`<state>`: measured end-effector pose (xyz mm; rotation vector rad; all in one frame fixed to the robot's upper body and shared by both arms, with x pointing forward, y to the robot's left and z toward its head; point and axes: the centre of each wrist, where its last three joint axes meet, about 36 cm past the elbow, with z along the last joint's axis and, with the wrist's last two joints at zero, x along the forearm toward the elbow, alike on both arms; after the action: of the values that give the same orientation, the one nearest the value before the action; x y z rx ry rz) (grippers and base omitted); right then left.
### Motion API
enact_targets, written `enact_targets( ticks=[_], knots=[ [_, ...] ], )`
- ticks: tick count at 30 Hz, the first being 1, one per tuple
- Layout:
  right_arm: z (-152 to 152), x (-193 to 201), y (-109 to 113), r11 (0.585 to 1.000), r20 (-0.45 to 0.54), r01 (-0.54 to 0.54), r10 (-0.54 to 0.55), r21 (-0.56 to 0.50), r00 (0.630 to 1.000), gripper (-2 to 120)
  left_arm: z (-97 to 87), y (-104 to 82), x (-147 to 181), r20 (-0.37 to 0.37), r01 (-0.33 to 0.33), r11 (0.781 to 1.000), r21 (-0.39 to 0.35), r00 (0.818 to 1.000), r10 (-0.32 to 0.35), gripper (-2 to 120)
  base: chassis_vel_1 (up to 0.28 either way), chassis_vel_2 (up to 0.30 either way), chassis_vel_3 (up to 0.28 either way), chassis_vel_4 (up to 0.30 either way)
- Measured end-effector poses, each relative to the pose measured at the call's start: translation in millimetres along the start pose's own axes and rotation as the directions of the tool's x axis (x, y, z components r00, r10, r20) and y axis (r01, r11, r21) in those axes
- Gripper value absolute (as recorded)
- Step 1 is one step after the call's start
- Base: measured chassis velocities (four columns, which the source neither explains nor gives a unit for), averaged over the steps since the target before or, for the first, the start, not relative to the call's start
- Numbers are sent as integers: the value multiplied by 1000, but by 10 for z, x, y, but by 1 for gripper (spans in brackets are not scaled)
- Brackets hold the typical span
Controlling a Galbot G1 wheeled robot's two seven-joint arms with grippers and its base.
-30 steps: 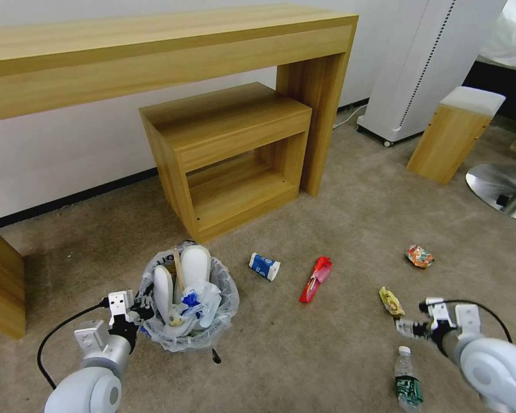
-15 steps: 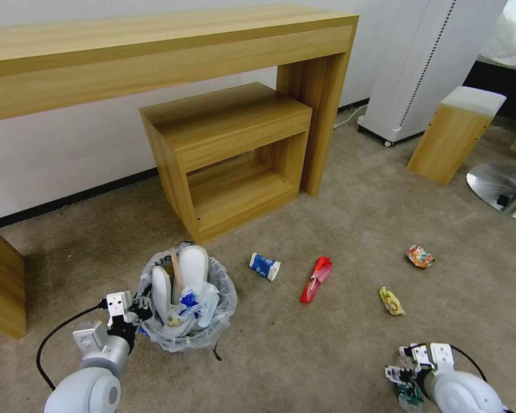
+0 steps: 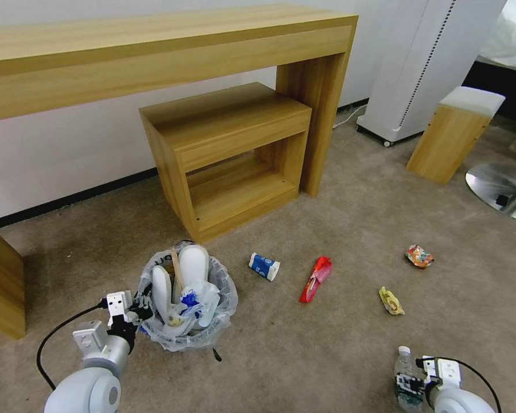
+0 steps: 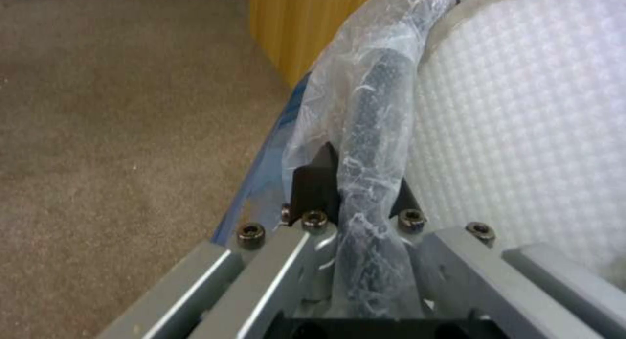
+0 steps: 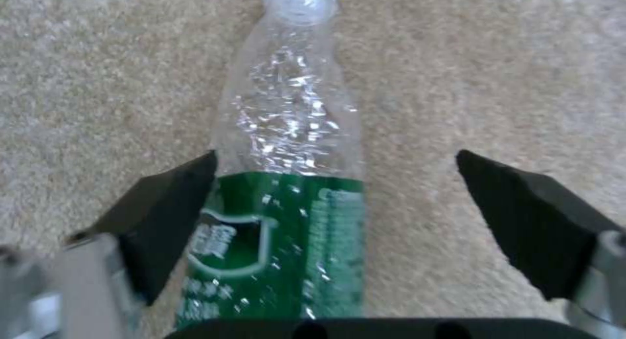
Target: Pick up the trash bin and place the garbage on the floor into it.
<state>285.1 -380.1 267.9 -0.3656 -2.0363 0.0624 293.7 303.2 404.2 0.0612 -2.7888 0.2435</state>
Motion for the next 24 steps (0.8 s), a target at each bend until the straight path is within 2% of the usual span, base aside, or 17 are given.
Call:
enact_targets(
  ticks=[1,4,5,8,9,16,17,20,21,23,24],
  knots=[
    [0,0,0,1000,0,0,0,0,1000,91,0,0,0,0,0,1000,0,1000,0,3,0,0,0,0],
    [75,-111,24,1000,3,-5,5,9,1000,78,-33,-2,23,8,-1,1000,2,1000,1,3,0,0,0,0],
    [75,-111,24,1000,3,-5,5,9,1000,78,-33,-2,23,8,-1,1000,2,1000,1,3,0,0,0,0],
    [145,-196,38,1000,6,-10,10,15,1000,63,-42,-8,32,11,-3,1000,3,1000,3,3,0,0,0,0],
    [145,-196,38,1000,6,-10,10,15,1000,63,-42,-8,32,11,-3,1000,3,1000,3,3,0,0,0,0],
    [177,-204,-62,999,75,-7,3,44,997,32,-27,-13,13,9,-3,1000,6,1000,2,3,0,0,0,0],
    [177,-204,-62,999,75,-7,3,44,997,32,-27,-13,13,9,-3,1000,6,1000,2,3,0,0,0,0],
    [57,-117,-139,997,177,24,-37,72,984,22,-8,-7,1,5,0,1000,6,1000,0,3,0,0,0,0],
    [57,-117,-139,997,177,24,-37,72,984,22,-8,-7,1,5,0,1000,6,1000,0,3,0,0,0,0],
    [-62,-34,-183,993,255,64,-88,101,963,18,2,-1,-5,1,2,1000,5,1000,-2,3,0,0,0,0],
    [-259,105,-217,981,361,123,-170,151,917,14,5,2,-9,1,3,1000,4,1000,-3,3,0,0,0,0]
  ],
)
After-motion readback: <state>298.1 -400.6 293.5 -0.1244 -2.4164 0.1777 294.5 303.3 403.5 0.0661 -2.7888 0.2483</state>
